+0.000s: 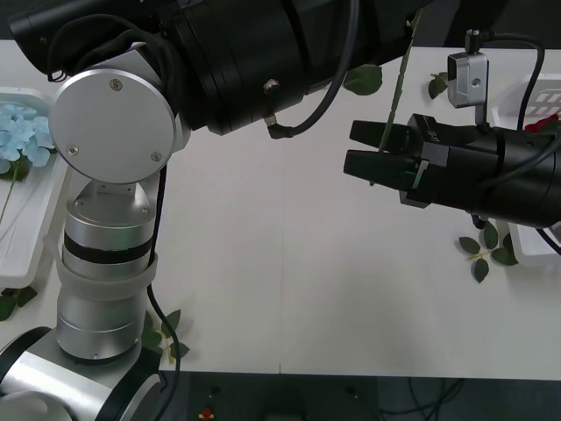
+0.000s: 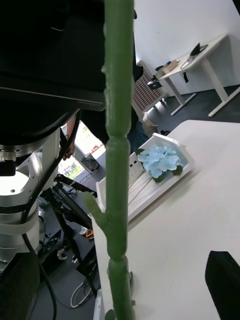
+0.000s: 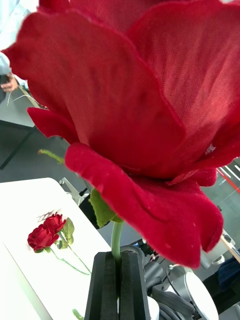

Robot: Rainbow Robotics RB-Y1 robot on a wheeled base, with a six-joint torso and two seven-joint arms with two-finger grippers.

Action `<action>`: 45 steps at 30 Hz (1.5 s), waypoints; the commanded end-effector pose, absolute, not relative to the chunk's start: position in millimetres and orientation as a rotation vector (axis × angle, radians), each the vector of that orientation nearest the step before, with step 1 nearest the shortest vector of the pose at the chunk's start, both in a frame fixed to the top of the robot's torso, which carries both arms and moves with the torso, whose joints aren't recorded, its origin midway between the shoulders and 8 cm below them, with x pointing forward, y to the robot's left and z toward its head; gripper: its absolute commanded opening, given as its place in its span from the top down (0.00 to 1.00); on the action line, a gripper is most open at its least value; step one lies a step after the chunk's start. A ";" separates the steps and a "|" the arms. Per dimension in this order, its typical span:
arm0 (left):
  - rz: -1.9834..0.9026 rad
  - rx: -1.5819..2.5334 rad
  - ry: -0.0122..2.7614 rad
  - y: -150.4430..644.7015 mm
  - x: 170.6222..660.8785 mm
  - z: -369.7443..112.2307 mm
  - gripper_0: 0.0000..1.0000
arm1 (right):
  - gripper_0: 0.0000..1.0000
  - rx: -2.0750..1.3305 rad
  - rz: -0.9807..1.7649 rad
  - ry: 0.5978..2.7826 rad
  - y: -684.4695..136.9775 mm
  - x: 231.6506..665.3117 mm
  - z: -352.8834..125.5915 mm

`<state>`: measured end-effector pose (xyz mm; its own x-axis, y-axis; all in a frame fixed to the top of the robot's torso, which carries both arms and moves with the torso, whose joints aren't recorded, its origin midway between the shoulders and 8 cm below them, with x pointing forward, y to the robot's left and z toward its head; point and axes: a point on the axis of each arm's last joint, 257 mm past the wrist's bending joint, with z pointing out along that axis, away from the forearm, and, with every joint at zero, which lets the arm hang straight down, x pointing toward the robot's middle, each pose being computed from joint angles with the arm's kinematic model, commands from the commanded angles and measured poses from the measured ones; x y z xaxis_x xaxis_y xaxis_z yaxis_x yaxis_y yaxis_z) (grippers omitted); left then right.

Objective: Place the red flowers into the right box and the blue flowers into the left box. If a person shows an open palm, hand one flower to the person first, then continue sorting.

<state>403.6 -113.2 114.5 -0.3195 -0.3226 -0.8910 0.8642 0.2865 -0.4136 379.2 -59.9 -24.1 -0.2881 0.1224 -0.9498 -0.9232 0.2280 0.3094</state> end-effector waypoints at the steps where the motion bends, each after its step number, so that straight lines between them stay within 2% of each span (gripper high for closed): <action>1: -1.254 0.615 1.340 -117.4 393.7 136.3 1.00 | 1.00 -0.829 1.268 1.412 -48.3 378.2 -9.9; 30: -1.270 0.616 1.334 -116.2 392.2 137.7 1.00 | 1.00 -0.813 1.310 1.393 -47.5 373.7 -2.1; 31: -1.270 0.616 1.334 -116.2 392.2 137.7 0.63 | 1.00 -0.813 1.312 1.393 -47.5 373.7 -2.1; 32: -1.270 0.616 1.334 -116.2 392.2 137.7 0.36 | 1.00 -0.810 1.311 1.394 -47.9 374.6 -2.3; 33: -1.270 0.616 1.334 -116.2 392.2 137.7 0.00 | 1.00 -0.813 1.312 1.393 -47.5 373.7 -2.1; 45: -1.270 0.616 1.334 -116.2 392.2 137.7 0.00 | 1.00 -0.804 1.310 1.395 -48.2 375.6 -1.8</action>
<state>404.1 -111.8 116.8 -0.3170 -0.3315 -0.8886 0.8650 0.2833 -0.4143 377.2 -57.6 -20.6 -0.3034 0.1403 -0.9425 -0.9207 0.2117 0.3279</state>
